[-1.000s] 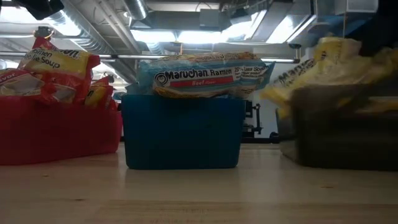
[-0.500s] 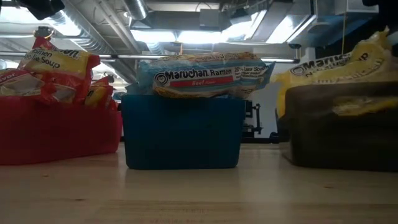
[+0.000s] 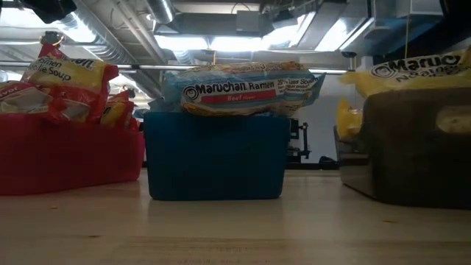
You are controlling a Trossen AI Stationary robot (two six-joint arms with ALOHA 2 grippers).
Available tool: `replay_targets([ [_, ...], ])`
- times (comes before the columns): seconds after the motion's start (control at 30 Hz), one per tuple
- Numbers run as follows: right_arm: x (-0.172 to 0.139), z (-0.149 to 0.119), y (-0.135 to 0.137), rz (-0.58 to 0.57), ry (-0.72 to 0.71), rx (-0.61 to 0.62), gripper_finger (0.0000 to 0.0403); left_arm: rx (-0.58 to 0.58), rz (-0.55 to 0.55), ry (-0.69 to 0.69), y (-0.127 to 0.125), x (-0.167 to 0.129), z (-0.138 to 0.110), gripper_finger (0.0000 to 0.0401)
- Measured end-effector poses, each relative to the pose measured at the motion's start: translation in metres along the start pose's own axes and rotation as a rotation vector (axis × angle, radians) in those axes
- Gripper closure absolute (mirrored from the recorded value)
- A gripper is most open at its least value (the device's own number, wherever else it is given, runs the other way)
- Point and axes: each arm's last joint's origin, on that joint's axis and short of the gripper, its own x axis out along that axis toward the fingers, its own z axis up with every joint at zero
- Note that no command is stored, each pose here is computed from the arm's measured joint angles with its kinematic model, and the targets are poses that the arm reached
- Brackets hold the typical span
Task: Sort Maruchan noodles
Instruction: Put the yellow noodle pack into the black bin
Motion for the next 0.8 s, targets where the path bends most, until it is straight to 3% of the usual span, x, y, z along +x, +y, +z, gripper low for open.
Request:
replay_targets([
  [0.8,0.016,0.034,0.006,0.017,0.181,-0.125,0.0392,0.000,0.003,-0.004,0.000,0.000,0.000,0.0330],
])
